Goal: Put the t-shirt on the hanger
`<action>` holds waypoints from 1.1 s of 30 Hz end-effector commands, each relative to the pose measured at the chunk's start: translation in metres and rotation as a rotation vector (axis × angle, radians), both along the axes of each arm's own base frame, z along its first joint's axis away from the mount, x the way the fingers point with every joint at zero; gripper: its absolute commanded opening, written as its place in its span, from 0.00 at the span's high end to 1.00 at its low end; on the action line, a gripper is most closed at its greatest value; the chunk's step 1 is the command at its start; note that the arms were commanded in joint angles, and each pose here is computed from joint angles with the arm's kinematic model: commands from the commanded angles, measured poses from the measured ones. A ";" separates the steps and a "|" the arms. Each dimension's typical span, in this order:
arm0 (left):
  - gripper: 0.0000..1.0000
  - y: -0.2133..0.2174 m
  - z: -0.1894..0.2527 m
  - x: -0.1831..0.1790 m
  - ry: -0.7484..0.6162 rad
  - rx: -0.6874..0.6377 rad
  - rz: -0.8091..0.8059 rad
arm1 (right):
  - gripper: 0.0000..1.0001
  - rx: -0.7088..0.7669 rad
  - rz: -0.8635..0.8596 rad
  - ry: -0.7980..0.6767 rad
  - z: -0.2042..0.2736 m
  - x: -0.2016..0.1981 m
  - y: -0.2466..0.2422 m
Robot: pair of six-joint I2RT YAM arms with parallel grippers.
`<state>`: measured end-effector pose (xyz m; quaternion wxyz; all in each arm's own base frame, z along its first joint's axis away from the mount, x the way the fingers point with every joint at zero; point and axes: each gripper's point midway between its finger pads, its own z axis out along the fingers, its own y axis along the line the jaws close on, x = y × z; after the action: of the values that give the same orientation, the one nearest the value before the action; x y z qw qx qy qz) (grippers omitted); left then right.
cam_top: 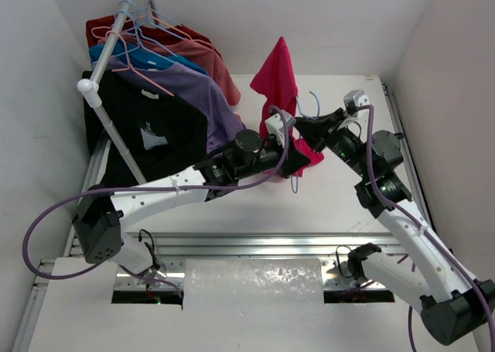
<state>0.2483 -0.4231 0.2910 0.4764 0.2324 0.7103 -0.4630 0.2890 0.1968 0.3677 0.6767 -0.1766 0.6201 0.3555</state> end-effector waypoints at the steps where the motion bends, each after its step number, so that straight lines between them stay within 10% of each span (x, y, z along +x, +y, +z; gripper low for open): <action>1: 1.00 -0.005 0.045 -0.008 -0.092 -0.066 -0.025 | 1.00 0.091 -0.076 -0.168 0.037 -0.003 -0.016; 3: 0.81 -0.005 0.045 -0.010 -0.095 -0.063 -0.036 | 1.00 0.102 -0.065 -0.197 0.034 -0.007 -0.015; 13: 0.44 0.006 0.047 -0.021 -0.125 -0.044 -0.067 | 1.00 0.079 -0.027 -0.247 0.028 -0.018 -0.012; 14: 0.25 0.006 0.047 -0.023 -0.125 -0.040 -0.075 | 1.00 0.073 -0.030 -0.241 0.026 -0.017 -0.012; 25: 0.09 0.051 0.041 -0.104 -0.002 0.117 -0.345 | 1.00 0.033 -0.026 -0.235 0.020 -0.021 -0.014; 33: 0.00 0.184 0.118 -0.027 -0.186 0.166 0.435 | 1.00 0.031 -0.006 -0.265 0.021 -0.039 -0.017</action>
<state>0.1932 -0.3087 0.3455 0.4843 0.2592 0.7548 -0.3584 0.2635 0.1818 0.3587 0.7239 -0.1909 0.5710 0.3368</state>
